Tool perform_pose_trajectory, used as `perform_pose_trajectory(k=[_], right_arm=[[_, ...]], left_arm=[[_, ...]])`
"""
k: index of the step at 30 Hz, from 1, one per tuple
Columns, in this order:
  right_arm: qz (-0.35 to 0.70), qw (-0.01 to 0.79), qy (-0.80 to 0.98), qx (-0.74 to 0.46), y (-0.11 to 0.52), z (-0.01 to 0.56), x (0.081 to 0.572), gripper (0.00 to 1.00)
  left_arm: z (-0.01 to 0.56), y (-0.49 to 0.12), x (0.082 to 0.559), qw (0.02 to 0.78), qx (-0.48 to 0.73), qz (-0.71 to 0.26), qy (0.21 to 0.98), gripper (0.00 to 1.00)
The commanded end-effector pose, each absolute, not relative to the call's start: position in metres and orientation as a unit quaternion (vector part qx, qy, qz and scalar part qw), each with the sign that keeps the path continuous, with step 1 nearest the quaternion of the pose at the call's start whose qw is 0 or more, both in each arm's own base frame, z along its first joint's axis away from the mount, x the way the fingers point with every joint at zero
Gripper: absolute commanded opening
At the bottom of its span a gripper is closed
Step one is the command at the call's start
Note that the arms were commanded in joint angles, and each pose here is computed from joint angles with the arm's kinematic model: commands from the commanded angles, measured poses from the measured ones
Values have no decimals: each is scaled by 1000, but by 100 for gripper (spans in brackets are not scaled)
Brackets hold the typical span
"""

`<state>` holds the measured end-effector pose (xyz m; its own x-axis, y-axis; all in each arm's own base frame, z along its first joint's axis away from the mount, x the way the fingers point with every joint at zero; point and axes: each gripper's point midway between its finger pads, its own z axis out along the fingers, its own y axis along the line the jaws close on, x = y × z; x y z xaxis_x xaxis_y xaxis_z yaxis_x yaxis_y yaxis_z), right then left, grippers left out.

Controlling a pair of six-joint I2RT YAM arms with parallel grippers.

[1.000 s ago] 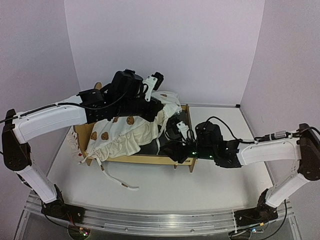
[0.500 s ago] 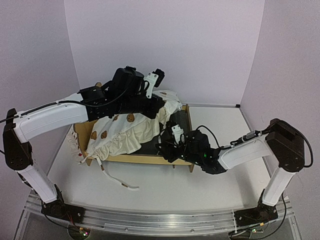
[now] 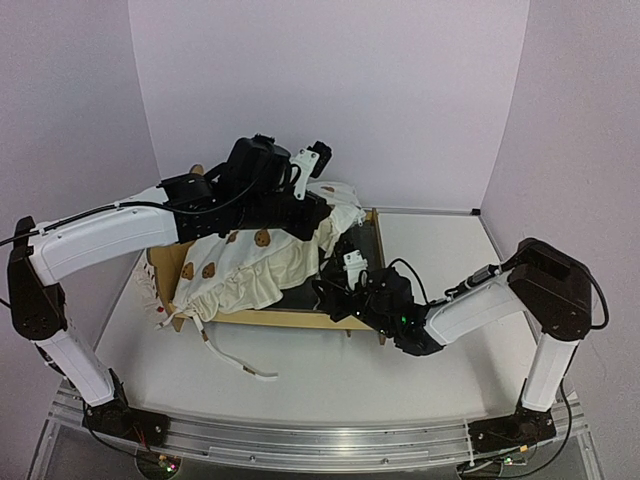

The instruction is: Set up the pet bed

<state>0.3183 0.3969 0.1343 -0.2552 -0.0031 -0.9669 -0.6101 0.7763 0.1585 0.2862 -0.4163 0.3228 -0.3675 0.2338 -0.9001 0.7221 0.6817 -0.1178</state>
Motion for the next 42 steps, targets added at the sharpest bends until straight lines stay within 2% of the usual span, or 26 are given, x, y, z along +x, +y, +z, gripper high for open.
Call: perform_pose_trajectory(k=[1,8,17,26,42], right_arm=[[253,625,717,-179,404,163,332,44],[246,654,696,-166,409,167,337,45],[256,676,663,-197,426,170,320,49],[161,714,658,-178,422,177,321,49],[128,706,682,-140,392,167,306,49]], left_arm=[[360,-427,282,497,296,-295,761,0],[358,-429,282,495,298,-295,761,0],[358,-426,282,496,296,-294,762,0],[358,-424,280,495,294,-294,763,0],[360,-424,282,500,295,-291,761,0]])
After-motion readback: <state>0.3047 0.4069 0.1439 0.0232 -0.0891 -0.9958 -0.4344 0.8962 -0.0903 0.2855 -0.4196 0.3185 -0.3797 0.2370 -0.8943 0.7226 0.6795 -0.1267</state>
